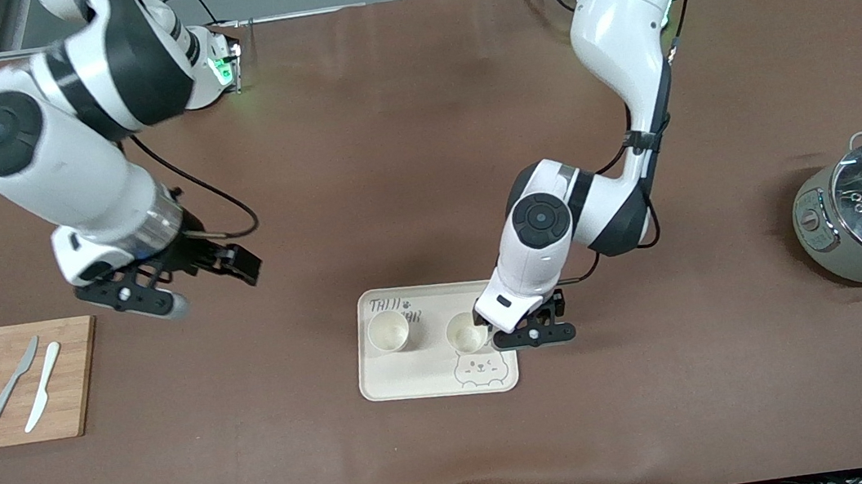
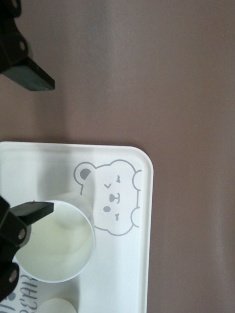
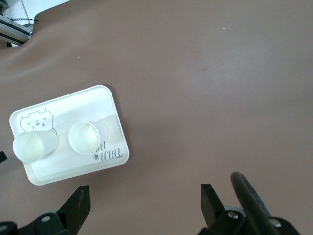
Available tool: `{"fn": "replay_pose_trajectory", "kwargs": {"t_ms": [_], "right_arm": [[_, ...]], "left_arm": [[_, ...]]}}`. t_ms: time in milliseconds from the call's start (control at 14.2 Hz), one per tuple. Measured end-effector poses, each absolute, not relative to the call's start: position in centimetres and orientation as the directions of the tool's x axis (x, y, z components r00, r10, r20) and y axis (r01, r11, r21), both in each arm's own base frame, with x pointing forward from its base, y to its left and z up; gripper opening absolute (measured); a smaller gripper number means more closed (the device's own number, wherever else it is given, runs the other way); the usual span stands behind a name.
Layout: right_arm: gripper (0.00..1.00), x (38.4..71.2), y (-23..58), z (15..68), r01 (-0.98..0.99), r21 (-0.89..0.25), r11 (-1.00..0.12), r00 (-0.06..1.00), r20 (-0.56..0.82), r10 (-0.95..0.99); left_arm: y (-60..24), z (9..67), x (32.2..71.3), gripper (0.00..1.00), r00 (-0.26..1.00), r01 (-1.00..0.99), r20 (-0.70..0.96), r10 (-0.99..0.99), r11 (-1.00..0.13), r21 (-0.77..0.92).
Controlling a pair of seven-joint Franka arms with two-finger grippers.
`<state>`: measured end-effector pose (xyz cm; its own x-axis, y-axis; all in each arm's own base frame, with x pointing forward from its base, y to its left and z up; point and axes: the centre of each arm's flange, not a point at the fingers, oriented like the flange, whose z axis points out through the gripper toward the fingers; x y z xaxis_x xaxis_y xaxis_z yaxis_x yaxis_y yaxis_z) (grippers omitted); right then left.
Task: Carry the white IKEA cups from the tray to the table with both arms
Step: 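Lower both grippers over the two white paper cups on the tray, then close both grippers around the rims of the white cups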
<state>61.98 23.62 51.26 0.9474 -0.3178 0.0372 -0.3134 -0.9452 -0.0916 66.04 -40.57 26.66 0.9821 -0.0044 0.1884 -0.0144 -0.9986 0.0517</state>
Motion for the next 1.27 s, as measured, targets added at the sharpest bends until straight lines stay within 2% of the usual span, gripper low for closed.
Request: {"fn": "replay_pose_trajectory", "kwargs": {"t_ms": [707, 919, 1060, 1131, 1272], "right_arm": [[1.00, 64.7, 30.8, 37.3, -0.309, -0.109, -0.945, 0.947, 0.063, -0.316], [1.00, 65.1, 31.7, 34.4, -0.313, -0.103, -0.944, 0.946, 0.057, -0.320], [1.00, 65.2, 32.3, 33.5, -0.312, -0.099, -0.945, 0.947, 0.053, -0.318], [1.00, 65.2, 32.6, 33.3, -0.310, -0.100, -0.945, 0.947, 0.053, -0.316], [1.00, 65.1, 33.3, 32.9, -0.310, -0.107, -0.945, 0.946, 0.061, -0.317]], "left_arm": [[-44.3, 22.3, 65.5, 1.00, 0.972, 0.001, 0.235, 0.013, -0.999, 0.052], [-44.8, 22.2, 65.4, 1.00, 0.970, -0.003, 0.244, 0.010, -0.999, 0.052], [-45.2, 22.6, 65.4, 0.96, 0.967, 0.047, 0.247, 0.063, -0.996, 0.071], [-45.4, 22.8, 65.3, 0.89, 0.964, 0.079, 0.246, 0.097, -0.993, 0.082], [-46.0, 23.0, 65.0, 0.67, 0.960, 0.119, 0.242, 0.141, -0.988, 0.101]]}}
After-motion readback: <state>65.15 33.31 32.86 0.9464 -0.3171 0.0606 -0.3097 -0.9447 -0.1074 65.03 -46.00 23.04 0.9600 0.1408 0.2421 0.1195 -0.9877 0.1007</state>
